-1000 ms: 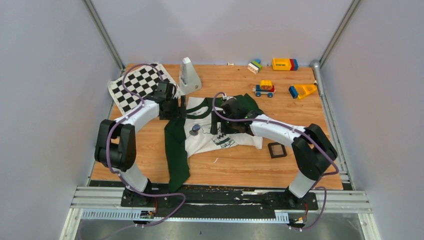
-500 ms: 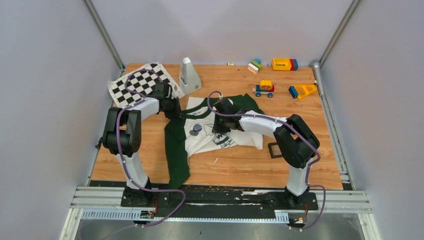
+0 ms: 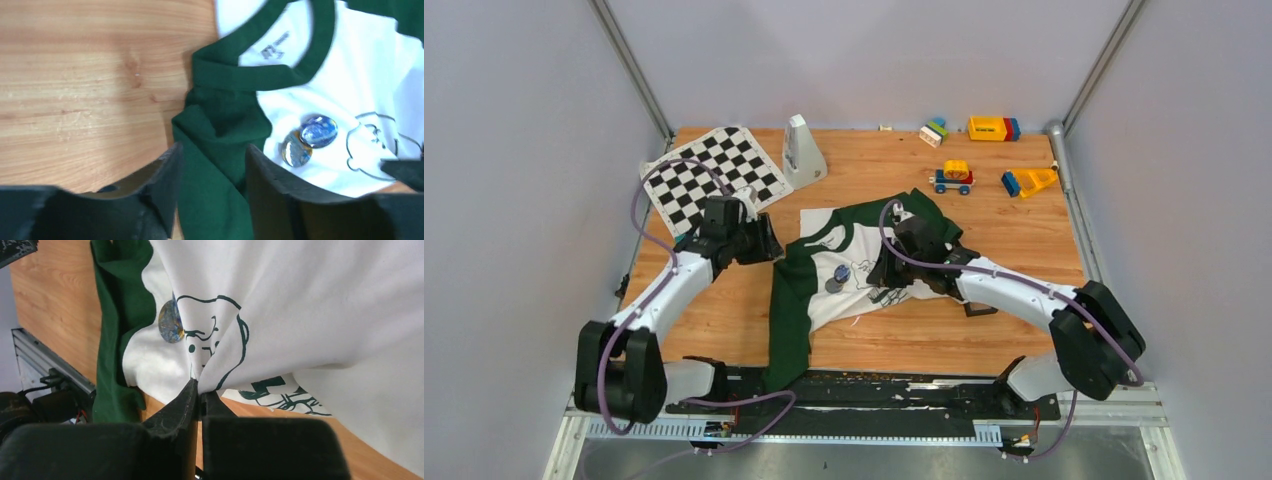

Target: Remove the brooch from the garment

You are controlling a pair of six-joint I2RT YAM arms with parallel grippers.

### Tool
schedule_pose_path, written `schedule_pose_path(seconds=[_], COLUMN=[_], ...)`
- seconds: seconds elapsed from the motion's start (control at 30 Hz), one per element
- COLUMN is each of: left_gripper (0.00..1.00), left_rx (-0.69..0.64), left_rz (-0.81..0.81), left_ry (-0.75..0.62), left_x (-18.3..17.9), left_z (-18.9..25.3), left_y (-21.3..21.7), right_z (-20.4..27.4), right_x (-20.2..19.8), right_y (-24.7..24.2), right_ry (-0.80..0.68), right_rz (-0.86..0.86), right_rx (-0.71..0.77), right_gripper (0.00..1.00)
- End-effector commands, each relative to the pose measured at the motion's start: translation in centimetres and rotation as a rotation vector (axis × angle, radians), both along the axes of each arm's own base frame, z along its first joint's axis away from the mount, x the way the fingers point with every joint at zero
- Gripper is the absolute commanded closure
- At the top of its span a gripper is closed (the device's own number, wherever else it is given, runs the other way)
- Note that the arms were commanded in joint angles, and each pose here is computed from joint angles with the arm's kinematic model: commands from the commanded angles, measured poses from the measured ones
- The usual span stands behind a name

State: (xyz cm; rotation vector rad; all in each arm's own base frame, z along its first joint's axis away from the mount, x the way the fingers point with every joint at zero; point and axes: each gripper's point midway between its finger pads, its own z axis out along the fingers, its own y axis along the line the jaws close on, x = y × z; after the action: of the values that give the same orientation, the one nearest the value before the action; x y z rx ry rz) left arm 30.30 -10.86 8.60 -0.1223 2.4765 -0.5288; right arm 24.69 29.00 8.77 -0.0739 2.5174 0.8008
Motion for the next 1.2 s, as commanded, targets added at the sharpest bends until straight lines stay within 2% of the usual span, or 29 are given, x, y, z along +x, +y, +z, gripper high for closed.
schedule_pose_path(seconds=[0.0, 0.03, 0.2, 0.33, 0.5, 0.67, 1.0, 1.17], left_gripper=[0.38, 0.37, 0.33, 0.33, 0.30, 0.32, 0.45, 0.48], left_rx=[0.052, 0.070, -0.004, -0.028, -0.013, -0.012, 0.011, 0.034], left_rz=[-0.093, -0.105, -0.273, -0.337, -0.398, -0.407, -0.396, -0.373], left_ry=[-0.102, -0.128, -0.304, -0.357, -0.357, -0.380, -0.331, -0.314], left_x=[-2.5, -2.8, -5.4, -6.5, -7.7, -7.4, -6.7, -6.4], left_z=[3.4, 3.9, 7.6, 7.6, 5.9, 5.2, 3.1, 2.1], left_y=[-2.6, -3.1, -8.6, -11.2, -13.9, -15.4, -16.2, -15.9], right_z=[2.3, 2.5, 4.8, 6.7, 7.9, 7.9, 7.6, 7.4], right_x=[-2.1, -2.4, -4.0, -5.0, -5.7, -6.1, -6.3, -6.6], right_y=[1.4, 1.5, 2.4, 2.6, 2.5, 2.6, 2.6, 2.5], right_ry=[-0.031, -0.029, -0.073, -0.122, -0.134, -0.118, -0.097, -0.092], right_rz=[0.120, 0.134, 0.228, 0.276, 0.295, 0.313, 0.312, 0.314], right_rx=[0.122, 0.132, 0.215, 0.270, 0.300, 0.307, 0.309, 0.311], right_gripper=[1.00, 1.00, 1.00, 1.00, 1.00, 1.00, 1.00, 1.00])
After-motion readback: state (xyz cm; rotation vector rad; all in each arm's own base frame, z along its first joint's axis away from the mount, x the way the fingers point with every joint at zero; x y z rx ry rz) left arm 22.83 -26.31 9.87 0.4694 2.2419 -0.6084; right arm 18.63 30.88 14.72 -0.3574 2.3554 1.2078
